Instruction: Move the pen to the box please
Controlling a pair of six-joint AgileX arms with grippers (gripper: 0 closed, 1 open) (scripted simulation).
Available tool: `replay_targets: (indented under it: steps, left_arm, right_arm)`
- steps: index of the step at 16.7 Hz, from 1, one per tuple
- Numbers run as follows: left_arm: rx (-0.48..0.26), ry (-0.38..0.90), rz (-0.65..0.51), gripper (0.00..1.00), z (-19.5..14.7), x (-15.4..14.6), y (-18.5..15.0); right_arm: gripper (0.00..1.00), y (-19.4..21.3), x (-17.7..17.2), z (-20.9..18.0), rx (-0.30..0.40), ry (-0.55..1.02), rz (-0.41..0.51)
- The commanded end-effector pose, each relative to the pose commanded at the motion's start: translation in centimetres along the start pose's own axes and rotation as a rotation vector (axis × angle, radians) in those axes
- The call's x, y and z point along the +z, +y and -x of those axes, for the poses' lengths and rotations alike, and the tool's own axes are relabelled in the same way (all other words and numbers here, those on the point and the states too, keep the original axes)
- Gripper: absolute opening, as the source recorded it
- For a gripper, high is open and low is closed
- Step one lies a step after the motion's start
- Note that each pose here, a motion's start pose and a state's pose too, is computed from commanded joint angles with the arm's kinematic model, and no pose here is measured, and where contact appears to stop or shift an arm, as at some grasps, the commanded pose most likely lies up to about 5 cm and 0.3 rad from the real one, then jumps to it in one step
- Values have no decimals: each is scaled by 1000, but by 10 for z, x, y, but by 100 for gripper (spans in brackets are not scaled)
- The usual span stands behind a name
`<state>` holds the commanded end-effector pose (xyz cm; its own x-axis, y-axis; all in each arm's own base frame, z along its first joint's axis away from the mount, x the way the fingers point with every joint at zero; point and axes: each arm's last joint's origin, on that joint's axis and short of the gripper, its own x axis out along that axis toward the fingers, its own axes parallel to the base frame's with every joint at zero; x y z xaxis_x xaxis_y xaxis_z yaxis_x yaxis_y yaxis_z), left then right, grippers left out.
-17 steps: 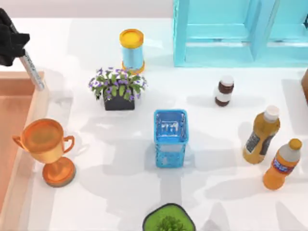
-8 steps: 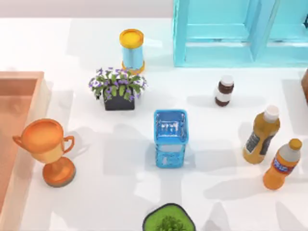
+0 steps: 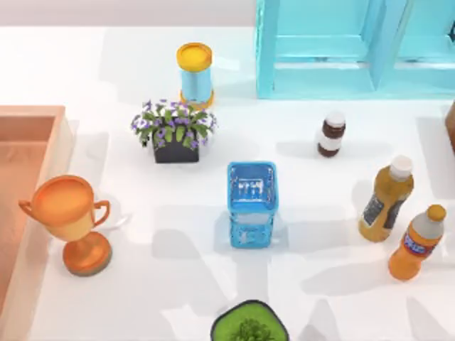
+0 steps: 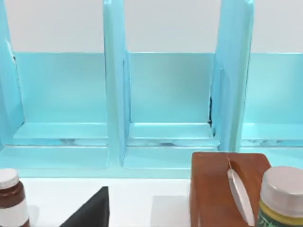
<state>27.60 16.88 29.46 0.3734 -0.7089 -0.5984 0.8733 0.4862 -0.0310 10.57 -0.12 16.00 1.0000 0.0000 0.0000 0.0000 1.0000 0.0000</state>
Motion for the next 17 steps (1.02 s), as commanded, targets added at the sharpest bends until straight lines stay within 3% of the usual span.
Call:
replay_targets:
  steps: [7,11,12,17]
  left_arm:
    - [-80,-103,-2,0,14,-11,-8]
    - [-80,-103,-2,0,14,-11,-8]
    - [-5,-70,-121,0,19,-13,37]
    - [-13,-74,-105,0,5,-15,28]
  right_arm:
    - [100,0,0,0,0,0,0]
    - [100,0,0,0,0,0,0]
    - [100,0,0,0,0,0,0]
    - [100,0,0,0,0,0,0]
